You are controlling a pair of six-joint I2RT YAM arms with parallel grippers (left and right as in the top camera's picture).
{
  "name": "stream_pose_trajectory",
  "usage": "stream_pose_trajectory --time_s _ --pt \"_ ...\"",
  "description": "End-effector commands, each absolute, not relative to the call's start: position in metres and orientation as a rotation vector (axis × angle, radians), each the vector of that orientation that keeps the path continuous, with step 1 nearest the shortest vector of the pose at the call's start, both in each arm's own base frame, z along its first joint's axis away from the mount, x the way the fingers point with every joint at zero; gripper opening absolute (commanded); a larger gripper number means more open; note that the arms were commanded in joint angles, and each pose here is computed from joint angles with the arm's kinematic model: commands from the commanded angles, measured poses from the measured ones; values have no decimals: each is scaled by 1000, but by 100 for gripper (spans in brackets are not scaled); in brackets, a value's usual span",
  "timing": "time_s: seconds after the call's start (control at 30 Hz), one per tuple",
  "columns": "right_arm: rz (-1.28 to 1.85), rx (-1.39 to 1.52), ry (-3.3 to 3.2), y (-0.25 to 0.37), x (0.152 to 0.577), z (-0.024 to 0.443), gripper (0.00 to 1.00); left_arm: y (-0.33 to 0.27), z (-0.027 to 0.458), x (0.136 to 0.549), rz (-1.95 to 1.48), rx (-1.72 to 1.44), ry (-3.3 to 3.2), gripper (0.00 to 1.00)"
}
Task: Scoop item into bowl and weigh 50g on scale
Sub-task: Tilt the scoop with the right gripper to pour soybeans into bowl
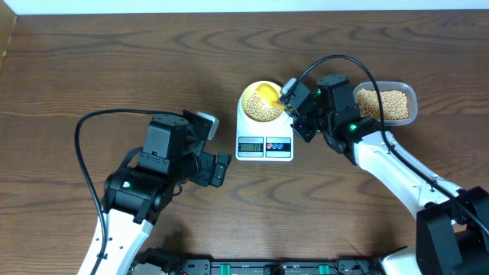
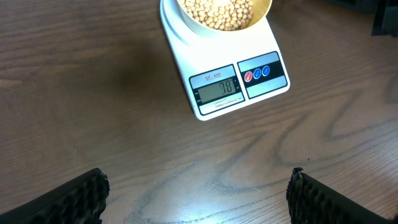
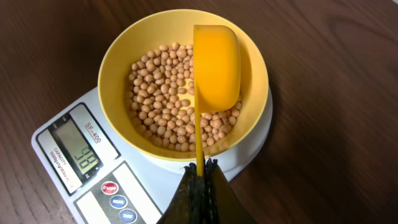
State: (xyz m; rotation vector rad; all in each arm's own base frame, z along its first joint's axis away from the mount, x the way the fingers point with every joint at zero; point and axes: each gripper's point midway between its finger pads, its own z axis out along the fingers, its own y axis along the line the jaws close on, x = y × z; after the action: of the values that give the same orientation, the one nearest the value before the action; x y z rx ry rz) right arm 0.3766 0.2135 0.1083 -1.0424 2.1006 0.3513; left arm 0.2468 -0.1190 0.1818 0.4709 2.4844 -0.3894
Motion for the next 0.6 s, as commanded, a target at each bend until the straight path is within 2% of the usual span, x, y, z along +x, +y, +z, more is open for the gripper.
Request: stream_pose_trajectory --time_s 0.0,0.57 --pt "389 -1071 2081 220 372 110 1 -118 182 247 -377 472 2482 94" --pt "453 -1091 2068 226 366 112 1 -118 182 247 -377 472 2482 93"
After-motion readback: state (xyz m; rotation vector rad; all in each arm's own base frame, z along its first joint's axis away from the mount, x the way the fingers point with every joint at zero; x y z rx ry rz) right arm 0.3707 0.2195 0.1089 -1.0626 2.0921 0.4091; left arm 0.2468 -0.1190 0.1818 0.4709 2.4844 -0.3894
